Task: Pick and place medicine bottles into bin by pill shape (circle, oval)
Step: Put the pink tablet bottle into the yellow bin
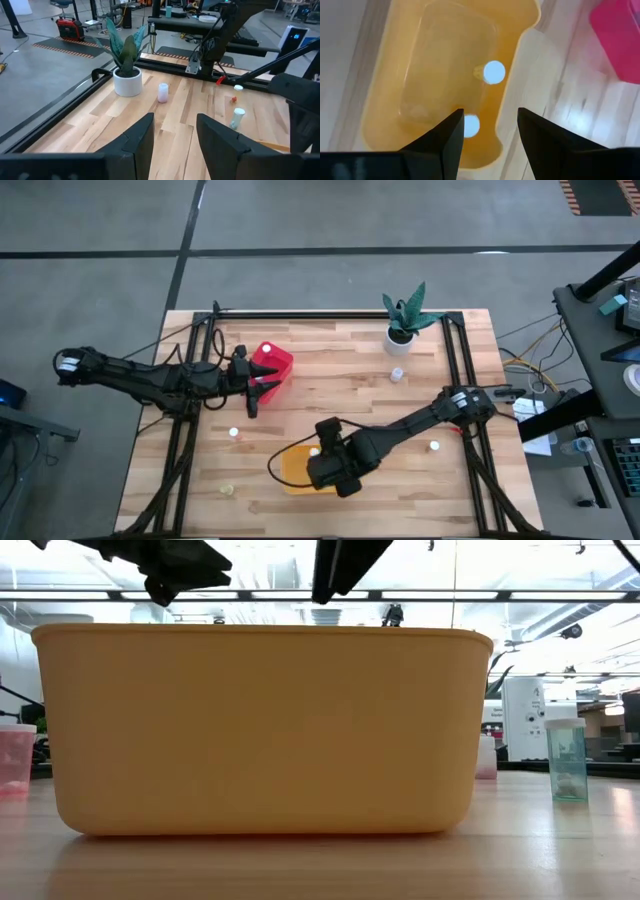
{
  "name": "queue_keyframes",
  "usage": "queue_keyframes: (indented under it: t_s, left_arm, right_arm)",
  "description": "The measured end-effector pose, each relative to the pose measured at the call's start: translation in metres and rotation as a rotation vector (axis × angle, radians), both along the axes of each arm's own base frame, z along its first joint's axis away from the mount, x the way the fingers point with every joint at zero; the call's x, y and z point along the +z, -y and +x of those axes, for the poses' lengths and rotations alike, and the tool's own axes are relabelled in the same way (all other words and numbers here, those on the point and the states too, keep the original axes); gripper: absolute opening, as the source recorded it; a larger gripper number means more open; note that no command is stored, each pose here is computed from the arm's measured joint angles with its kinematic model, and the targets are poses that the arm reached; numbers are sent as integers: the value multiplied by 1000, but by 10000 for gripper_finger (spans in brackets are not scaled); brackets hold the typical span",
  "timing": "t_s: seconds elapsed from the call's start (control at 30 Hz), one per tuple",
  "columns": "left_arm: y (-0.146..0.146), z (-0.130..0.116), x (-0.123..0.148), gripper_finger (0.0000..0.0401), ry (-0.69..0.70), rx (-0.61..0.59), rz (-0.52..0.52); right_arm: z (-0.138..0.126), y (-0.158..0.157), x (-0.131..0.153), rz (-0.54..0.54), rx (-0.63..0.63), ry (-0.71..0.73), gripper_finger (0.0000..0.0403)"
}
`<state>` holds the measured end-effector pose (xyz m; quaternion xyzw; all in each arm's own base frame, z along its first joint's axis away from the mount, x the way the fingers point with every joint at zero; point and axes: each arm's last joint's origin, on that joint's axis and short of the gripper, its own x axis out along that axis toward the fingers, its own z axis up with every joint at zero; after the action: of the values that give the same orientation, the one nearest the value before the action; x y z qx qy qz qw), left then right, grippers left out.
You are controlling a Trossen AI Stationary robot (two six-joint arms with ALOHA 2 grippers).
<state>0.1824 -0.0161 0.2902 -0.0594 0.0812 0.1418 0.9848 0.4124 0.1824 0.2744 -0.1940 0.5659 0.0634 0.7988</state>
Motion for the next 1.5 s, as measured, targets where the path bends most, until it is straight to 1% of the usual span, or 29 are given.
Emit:
queue_keyframes:
  t_s: [0.07,0.17,0.37,0.5,0.67,0.73,0.83,0.93,1.07,1.17,1.23,1.43,1.5]
  left_arm:
    - [1,0,0,132,2,-4,-1]
    - [2,0,0,132,3,-13,-1]
    - [5,1,2,132,24,-28,-4]
    - [6,3,3,132,33,-32,-6]
    - [7,7,1,132,31,-32,-11]
    - [8,10,0,132,39,-29,-31]
    - [9,14,-1,132,43,-32,-36]
    - [12,20,-3,132,31,-37,-65]
    - [16,27,-2,132,33,-35,-133]
    - [19,32,0,132,47,-24,-232]
    - [21,34,2,132,33,-11,-299]
    - [26,41,7,132,-94,68,-478]
    - [27,43,9,132,-166,102,-536]
  right_arm:
    - [-6,-3,-1,-14,-2,5,178]
    - [-13,-4,-2,-15,4,50,178]
    - [-33,5,-4,42,42,209,178]
    - [-51,14,0,100,71,392,178]
    - [-76,27,-2,137,137,649,178]
    - [-88,33,-3,141,159,718,178]
    - [-109,43,-5,157,167,796,178]
    - [-129,54,-7,174,165,873,178]
    - [-150,70,-11,172,168,985,178]
    - [-164,82,-14,155,163,1026,178]
    - [-172,89,-13,150,153,1052,178]
    - [-193,102,-13,137,150,1099,178]
    - [-200,105,-13,139,152,1111,178]
